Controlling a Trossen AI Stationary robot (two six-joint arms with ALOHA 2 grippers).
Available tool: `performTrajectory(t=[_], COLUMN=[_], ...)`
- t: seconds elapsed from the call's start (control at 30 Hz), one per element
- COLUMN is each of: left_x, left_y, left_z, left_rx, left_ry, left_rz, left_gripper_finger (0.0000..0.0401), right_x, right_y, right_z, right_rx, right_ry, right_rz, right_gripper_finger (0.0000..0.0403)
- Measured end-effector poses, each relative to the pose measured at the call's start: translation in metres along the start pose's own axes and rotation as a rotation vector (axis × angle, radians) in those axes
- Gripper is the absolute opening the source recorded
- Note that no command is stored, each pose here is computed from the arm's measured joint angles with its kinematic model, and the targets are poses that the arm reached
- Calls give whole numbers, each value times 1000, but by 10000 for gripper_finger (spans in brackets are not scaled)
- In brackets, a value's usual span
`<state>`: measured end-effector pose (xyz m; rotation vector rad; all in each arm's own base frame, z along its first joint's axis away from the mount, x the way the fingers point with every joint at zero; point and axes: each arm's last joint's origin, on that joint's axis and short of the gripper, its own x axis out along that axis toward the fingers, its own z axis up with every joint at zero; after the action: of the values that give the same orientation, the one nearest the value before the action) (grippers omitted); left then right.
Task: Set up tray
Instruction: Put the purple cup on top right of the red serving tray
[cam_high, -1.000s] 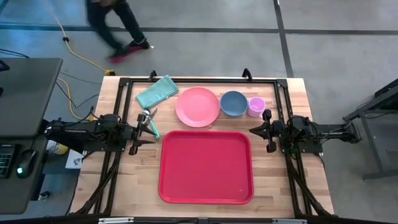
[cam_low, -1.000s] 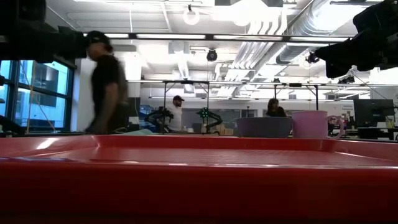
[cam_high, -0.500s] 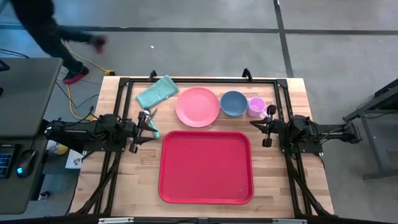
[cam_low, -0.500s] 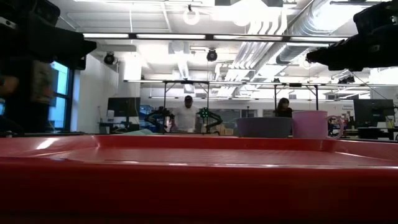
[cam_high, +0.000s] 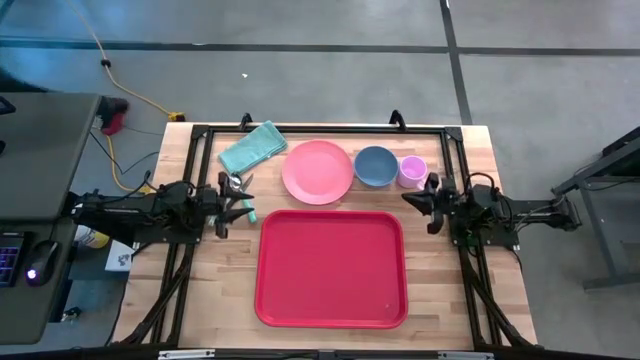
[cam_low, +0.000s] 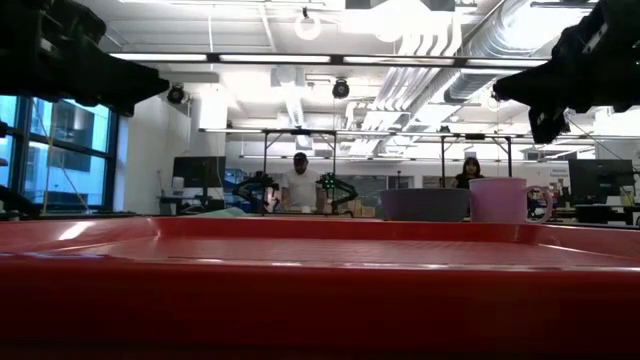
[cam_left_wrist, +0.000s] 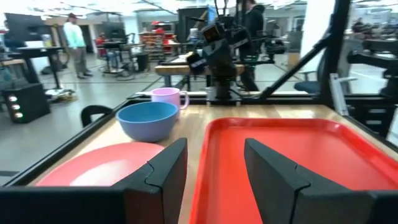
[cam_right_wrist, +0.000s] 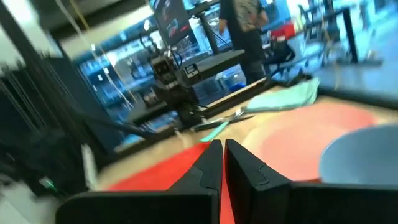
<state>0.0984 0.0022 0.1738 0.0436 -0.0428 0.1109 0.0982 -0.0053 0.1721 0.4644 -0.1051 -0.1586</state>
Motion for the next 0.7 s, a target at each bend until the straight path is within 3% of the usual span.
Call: performTrajectory(t=[0.33,0.7], left_x=[0,0], left_y=[1,1], left_z=[-1,-1], left_rx=[36,55], left_ry=[9,12], left_rz=[25,44], left_gripper_finger=[193,193], right_x=[0,0], right_y=[1,1], right_z=[1,1], right_rx=[282,185], right_ry=[0,-12], right_rz=[15,11], right_gripper_finger=[0,0])
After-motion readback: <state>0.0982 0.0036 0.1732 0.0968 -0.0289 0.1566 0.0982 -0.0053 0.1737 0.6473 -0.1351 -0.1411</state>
